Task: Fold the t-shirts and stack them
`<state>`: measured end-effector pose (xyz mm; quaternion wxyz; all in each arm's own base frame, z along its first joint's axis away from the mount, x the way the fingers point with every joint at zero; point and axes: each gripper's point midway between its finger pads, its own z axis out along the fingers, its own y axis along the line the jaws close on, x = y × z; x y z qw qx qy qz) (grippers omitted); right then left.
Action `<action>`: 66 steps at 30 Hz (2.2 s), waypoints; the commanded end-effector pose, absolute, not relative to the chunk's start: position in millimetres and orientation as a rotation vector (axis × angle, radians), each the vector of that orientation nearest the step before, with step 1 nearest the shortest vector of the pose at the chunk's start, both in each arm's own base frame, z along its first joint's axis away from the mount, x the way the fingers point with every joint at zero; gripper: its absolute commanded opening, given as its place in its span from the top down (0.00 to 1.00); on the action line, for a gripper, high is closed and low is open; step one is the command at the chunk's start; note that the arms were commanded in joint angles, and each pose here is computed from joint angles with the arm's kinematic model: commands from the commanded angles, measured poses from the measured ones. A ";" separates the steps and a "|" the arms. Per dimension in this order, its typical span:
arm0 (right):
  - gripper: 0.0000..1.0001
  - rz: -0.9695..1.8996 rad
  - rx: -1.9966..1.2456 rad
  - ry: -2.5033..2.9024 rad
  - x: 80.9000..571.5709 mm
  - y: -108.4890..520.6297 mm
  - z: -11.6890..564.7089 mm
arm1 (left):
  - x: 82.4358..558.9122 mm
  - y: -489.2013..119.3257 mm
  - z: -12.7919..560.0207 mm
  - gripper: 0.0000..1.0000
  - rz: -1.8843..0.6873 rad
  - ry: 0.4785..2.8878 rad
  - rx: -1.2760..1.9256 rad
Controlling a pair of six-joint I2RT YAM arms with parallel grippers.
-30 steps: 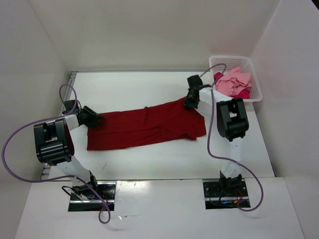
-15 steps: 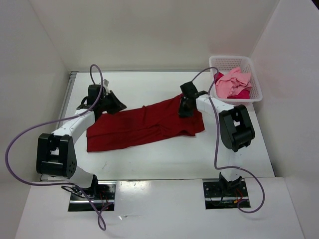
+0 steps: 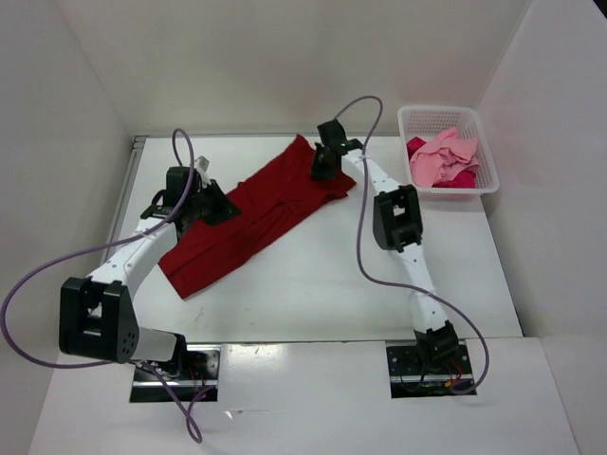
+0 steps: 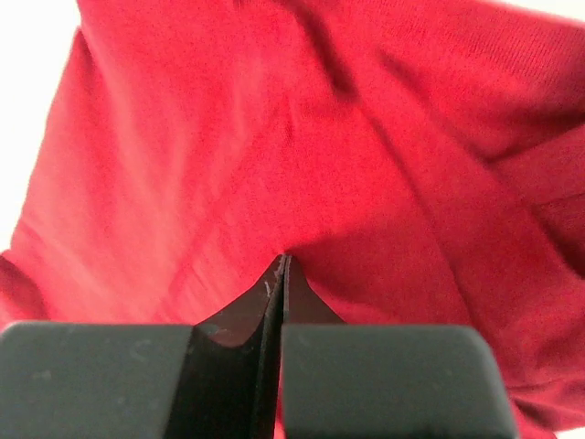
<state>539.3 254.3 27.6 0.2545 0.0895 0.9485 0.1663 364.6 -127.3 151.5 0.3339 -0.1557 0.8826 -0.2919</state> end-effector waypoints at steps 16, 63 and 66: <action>0.69 0.842 -0.076 2.340 457.0 341.3 205.7 | 344.2 -110.4 161.6 0.55 -0.753 2.284 -0.476; 0.40 0.758 0.216 2.840 225.7 234.3 38.6 | 240.2 -141.3 68.2 0.55 -0.752 2.806 -0.353; 0.38 0.725 0.380 2.849 204.1 217.5 35.0 | 212.9 -154.1 66.4 0.58 -0.810 2.881 -0.381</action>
